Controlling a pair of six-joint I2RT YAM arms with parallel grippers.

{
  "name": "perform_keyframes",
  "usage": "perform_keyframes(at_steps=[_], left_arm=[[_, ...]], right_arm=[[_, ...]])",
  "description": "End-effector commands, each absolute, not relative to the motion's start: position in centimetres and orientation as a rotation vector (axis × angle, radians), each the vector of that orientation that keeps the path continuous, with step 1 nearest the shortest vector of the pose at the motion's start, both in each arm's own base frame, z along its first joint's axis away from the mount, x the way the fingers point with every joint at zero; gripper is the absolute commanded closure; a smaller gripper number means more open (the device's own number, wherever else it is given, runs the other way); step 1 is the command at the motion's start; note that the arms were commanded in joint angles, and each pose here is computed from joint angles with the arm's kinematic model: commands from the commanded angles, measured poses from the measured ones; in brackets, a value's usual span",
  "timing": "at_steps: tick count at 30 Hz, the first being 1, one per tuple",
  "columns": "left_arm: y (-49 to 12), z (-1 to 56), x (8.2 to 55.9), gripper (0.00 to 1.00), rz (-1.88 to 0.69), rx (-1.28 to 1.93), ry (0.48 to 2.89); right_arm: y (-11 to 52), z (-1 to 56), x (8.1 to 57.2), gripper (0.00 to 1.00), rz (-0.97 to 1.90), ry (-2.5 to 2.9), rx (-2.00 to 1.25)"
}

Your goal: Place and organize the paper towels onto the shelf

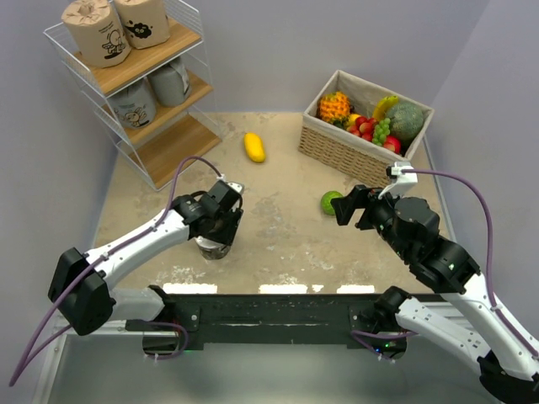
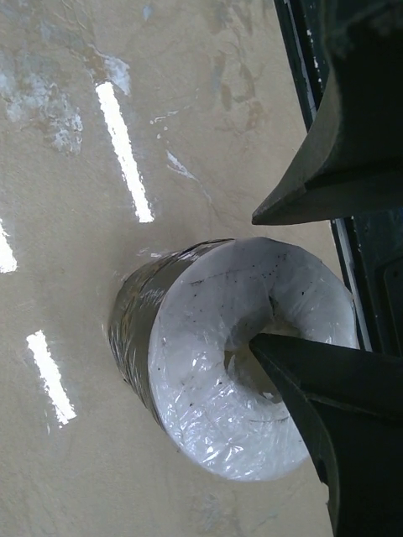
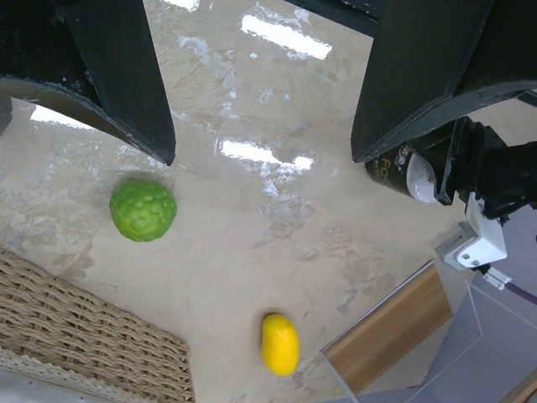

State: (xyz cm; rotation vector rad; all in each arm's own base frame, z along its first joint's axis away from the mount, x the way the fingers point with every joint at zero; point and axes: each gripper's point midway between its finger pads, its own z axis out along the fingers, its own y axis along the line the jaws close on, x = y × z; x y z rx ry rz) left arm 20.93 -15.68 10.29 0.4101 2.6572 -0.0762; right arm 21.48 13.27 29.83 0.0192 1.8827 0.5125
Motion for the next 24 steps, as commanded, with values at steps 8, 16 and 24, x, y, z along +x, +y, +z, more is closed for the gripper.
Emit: perform_keyframes(at_steps=[8,16,24], left_arm=[[-16.1,9.1,22.5,0.54,0.012,0.403,2.611],[-15.7,11.7,25.3,0.64,0.107,0.381,2.491],[-15.1,17.7,33.4,0.67,0.425,0.427,2.200]], right_arm=[[13.2,33.3,21.1,0.11,0.576,1.792,0.037],[13.0,33.2,21.1,0.11,0.573,1.792,0.047],[14.0,34.1,21.4,0.11,0.596,1.797,0.017]])
